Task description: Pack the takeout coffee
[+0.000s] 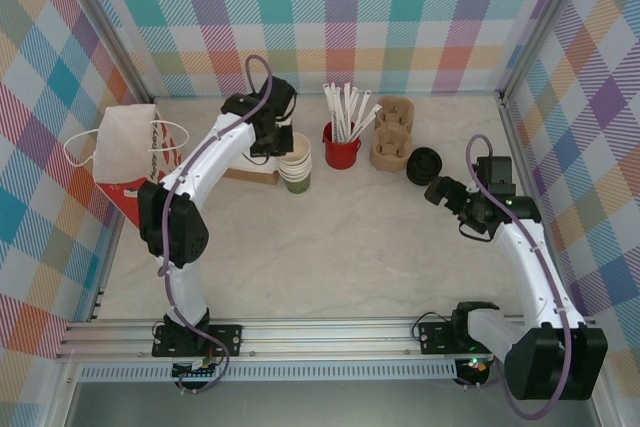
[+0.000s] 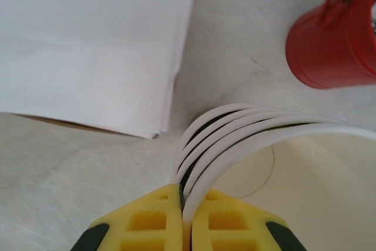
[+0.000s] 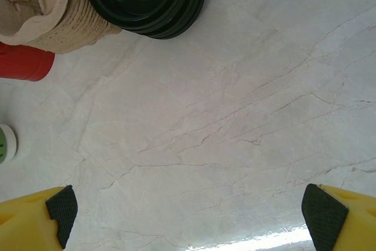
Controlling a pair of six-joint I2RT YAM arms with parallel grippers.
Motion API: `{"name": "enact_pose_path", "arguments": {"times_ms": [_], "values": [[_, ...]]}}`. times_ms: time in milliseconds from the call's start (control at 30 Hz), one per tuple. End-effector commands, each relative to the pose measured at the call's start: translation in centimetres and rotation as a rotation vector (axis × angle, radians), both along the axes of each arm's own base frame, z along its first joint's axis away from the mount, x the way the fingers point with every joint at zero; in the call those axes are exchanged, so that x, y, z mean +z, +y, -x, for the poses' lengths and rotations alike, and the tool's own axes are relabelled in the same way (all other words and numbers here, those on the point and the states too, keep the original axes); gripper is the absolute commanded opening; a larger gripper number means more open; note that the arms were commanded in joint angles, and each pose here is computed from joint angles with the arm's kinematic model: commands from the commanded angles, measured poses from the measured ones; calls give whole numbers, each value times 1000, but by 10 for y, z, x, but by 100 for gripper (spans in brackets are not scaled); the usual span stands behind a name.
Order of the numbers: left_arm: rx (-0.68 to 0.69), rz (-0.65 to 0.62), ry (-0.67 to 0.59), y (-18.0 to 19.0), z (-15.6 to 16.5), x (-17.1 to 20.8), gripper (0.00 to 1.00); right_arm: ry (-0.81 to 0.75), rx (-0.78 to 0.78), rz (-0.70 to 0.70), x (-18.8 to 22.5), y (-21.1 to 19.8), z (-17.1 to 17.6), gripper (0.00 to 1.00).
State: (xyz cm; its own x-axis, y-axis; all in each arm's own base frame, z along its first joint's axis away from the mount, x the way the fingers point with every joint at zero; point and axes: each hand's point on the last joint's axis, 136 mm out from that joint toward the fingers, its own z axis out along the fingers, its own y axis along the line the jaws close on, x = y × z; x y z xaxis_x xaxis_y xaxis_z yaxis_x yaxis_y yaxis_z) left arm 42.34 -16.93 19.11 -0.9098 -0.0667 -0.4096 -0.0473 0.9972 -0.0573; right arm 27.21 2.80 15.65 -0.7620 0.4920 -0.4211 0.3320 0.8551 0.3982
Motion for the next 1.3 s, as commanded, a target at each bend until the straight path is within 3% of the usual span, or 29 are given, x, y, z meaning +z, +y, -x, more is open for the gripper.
{"name": "enact_pose_path", "arguments": {"times_ms": [0, 233, 333, 500, 933, 1133, 1267], "values": [[-22, -30, 6, 6, -10, 1, 13, -30, 2, 4, 4, -1, 2, 100], [-45, 17, -14, -1, -19, 15, 38, -32, -3, 9, 4, -2, 6, 100], [-44, 23, -28, 1, -21, 26, 42, -32, -4, -1, 5, -1, 6, 100], [-60, 47, -43, 0, -20, 37, 41, -26, -7, -4, 2, -1, 6, 100], [-47, -13, 14, 10, -24, 12, 41, -20, -6, -11, 1, 1, 7, 100], [-47, -20, 19, 11, -23, 10, 25, -17, -9, -17, -1, 1, 7, 100], [-49, -21, 5, 12, -24, 16, 23, -17, -8, -21, -1, 2, 6, 100]]}}
